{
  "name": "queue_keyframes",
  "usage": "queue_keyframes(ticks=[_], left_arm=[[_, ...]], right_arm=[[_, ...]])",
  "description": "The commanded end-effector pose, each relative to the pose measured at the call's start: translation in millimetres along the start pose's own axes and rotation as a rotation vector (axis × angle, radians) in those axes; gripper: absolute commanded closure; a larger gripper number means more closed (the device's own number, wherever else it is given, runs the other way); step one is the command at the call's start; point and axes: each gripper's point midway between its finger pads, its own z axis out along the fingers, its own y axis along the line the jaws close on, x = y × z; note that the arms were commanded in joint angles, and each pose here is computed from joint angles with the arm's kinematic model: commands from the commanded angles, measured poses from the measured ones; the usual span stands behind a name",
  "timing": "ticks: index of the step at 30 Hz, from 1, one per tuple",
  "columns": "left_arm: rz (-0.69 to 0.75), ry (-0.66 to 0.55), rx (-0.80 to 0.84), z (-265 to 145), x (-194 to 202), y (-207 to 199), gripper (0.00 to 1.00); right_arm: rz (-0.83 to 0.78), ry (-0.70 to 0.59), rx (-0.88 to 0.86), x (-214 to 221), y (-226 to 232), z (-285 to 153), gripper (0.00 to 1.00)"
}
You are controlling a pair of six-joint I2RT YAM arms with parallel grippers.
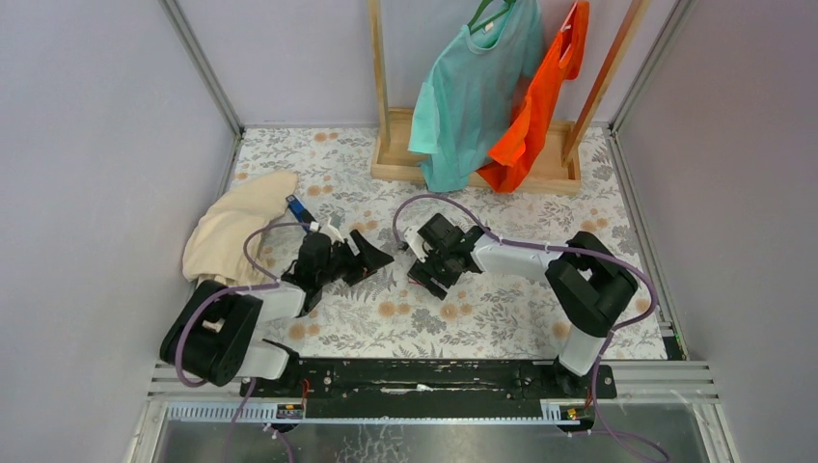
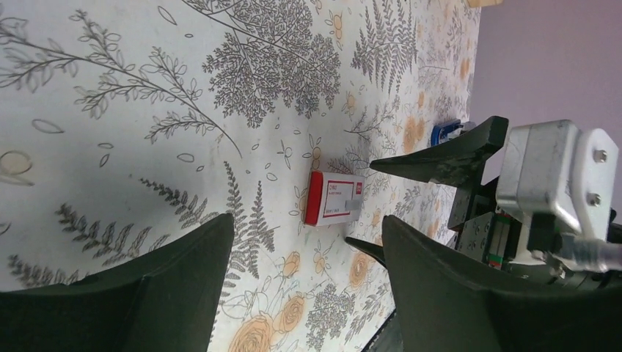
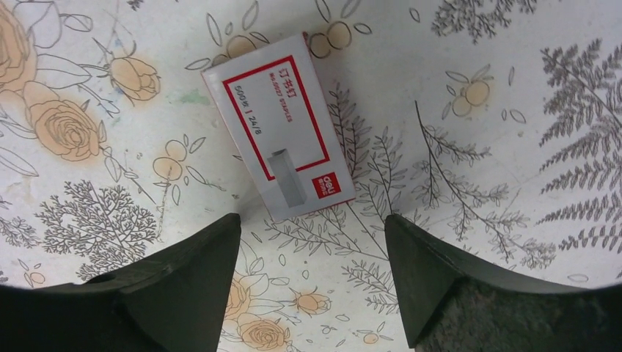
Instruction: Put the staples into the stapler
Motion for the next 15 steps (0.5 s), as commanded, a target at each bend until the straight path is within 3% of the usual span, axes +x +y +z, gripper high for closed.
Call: queue_keyframes(ticks=[1, 7, 15], left_arm=[[0.029, 0.005, 0.147, 8, -2, -25, 0.22], [0.007, 0.066, 0.181, 19, 9, -21, 0.34], [-0.003, 0.112, 0.190, 27, 17, -14, 0.39]], right_arm=[[-0.089, -0.023, -0.045, -16, 0, 2, 0.21], [-0.124, -0.024, -0.094, -22, 4, 12, 0.26], [-0.150, 0.003, -0.129, -16, 7, 21, 0.33]])
